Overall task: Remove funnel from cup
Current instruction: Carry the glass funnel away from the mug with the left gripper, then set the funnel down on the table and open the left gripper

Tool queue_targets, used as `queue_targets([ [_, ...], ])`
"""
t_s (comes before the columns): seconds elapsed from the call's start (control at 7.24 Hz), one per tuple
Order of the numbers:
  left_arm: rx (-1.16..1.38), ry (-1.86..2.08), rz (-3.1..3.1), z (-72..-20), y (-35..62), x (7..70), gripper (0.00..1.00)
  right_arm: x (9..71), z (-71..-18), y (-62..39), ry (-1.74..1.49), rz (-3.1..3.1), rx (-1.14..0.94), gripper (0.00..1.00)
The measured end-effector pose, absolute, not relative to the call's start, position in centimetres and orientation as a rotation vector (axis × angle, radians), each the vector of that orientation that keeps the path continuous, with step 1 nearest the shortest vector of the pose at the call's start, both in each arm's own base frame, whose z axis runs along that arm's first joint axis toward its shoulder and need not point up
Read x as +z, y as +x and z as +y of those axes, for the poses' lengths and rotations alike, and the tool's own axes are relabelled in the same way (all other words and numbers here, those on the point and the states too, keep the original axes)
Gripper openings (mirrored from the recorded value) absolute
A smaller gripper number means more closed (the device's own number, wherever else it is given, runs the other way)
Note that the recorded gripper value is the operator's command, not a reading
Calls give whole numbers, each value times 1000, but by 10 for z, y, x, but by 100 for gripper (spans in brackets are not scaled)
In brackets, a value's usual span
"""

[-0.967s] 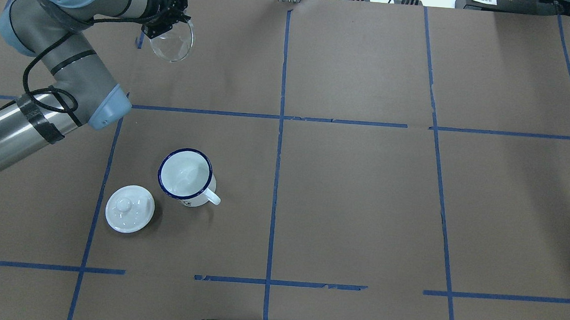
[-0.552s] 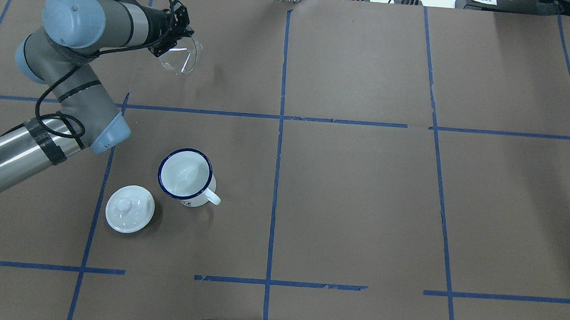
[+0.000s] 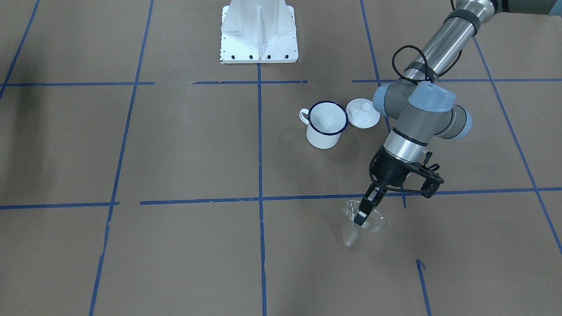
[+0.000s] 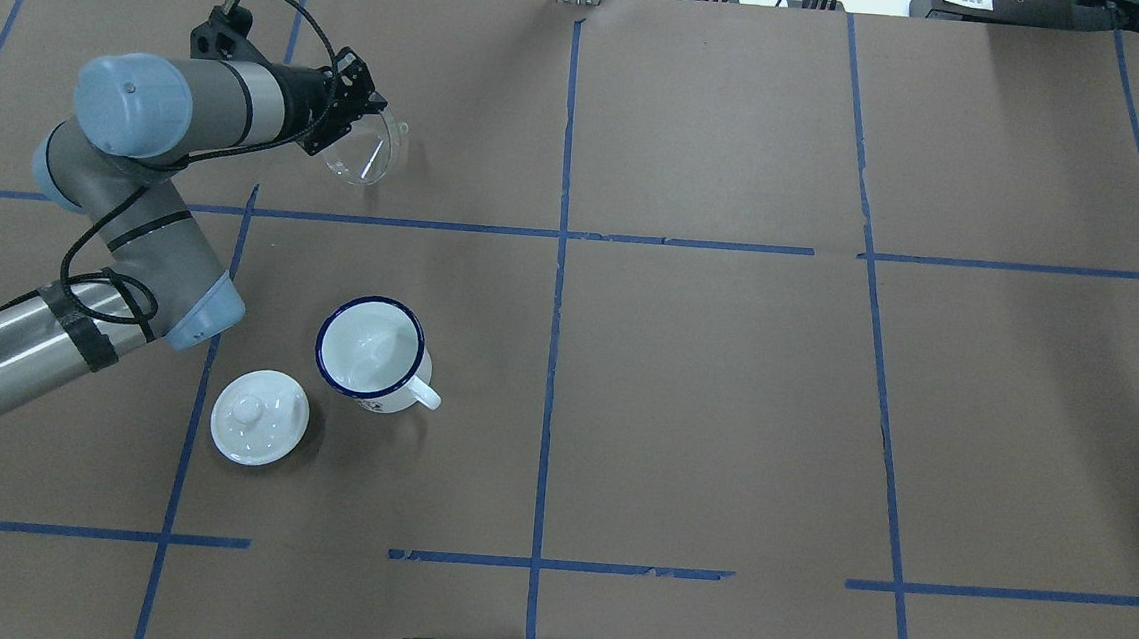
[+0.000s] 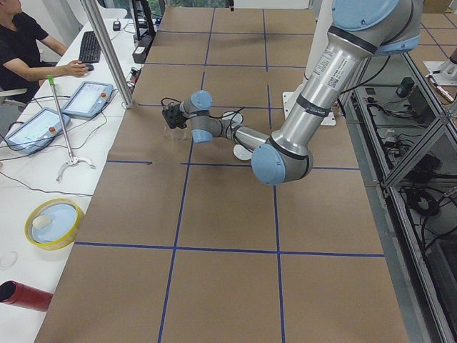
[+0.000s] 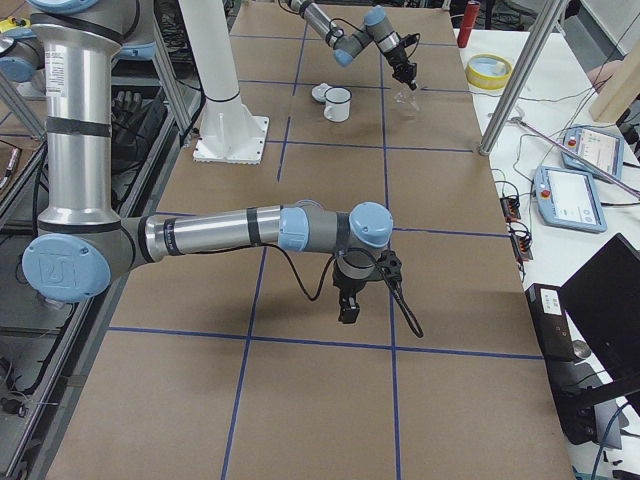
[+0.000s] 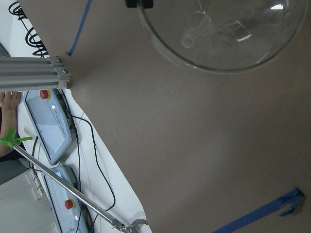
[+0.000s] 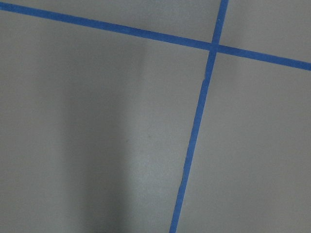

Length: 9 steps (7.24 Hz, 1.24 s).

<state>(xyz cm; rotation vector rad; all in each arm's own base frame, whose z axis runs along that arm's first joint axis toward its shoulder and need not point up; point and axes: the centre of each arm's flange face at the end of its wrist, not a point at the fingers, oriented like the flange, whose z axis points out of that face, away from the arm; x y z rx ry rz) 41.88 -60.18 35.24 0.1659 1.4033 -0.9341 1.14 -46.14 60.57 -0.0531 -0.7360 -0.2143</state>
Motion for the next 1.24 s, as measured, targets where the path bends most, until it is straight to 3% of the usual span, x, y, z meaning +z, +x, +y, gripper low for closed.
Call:
queue_targets([
  [0.14,-931,165,1408,-600,419,354,0,606,-461,11,-53,-736,-214,100],
  [0.41,-933,162,1409,-599,420,356,24,606,-461,11,-53,-736,-214,100],
  [0.55,-935,158,1407,-599,420,358,44,606,-461,11,-53,-736,-214,100],
  [0.83,-935,154,1395,-598,419,364,100,606,-461,11,-53,-736,-214,100],
  [1.24,-913,71,1287,-584,418,370,100,606,-461,11,-54,-736,-213,100],
])
